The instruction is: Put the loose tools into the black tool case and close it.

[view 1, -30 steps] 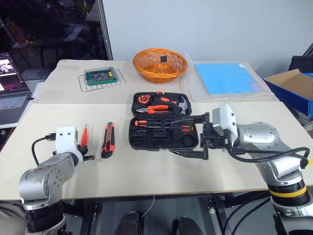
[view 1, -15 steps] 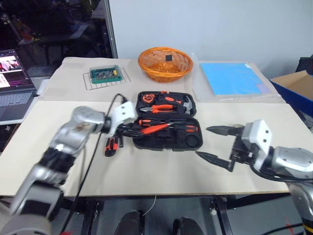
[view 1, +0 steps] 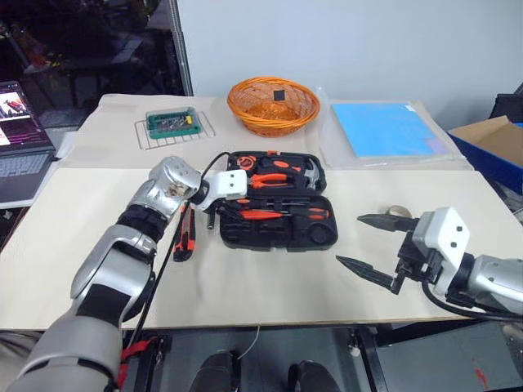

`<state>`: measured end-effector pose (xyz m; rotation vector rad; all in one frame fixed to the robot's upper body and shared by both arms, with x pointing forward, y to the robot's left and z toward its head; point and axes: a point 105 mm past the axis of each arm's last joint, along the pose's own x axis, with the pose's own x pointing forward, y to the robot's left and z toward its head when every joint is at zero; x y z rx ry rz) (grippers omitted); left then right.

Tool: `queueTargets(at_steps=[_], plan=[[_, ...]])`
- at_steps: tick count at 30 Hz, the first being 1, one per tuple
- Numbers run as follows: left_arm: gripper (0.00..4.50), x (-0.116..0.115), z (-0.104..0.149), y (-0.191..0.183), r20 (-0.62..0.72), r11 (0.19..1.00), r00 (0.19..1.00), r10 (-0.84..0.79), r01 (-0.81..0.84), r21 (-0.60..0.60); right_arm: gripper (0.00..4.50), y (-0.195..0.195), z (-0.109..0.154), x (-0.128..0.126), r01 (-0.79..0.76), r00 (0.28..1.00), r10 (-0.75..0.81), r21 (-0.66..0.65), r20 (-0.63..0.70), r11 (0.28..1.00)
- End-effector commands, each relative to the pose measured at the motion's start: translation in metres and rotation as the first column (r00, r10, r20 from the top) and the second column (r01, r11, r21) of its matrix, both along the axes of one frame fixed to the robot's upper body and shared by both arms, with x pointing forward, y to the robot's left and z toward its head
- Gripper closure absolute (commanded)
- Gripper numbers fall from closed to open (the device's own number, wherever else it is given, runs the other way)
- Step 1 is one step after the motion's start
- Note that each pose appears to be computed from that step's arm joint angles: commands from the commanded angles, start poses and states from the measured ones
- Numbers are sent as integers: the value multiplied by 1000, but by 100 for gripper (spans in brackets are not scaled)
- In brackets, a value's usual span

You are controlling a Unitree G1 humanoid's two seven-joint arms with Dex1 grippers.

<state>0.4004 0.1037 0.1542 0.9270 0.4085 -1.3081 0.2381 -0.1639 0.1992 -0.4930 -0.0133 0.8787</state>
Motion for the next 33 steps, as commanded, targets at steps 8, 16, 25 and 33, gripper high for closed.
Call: queueTargets(at_steps=[8, 16, 25, 33], plan=[[406, 4, -6, -4, 0, 994, 1000, -21, 21, 108, 0, 1, 7, -3, 32, 999, -31, -8, 39, 999], [356, 6, -7, 3, -15, 989, 1000, 20, -18, 145, 0, 1, 7, -2, 37, 998, -37, -9, 41, 999], [101, -2, 34, 2, -72, 993, 997, 21, -29, -110, 0, 3, 7, 2, 26, 999, -26, -3, 46, 1000], [343, -14, 43, -29, -184, 902, 981, 57, -129, -413, 0, 6, 7, 4, 19, 998, -20, 8, 53, 1000]])
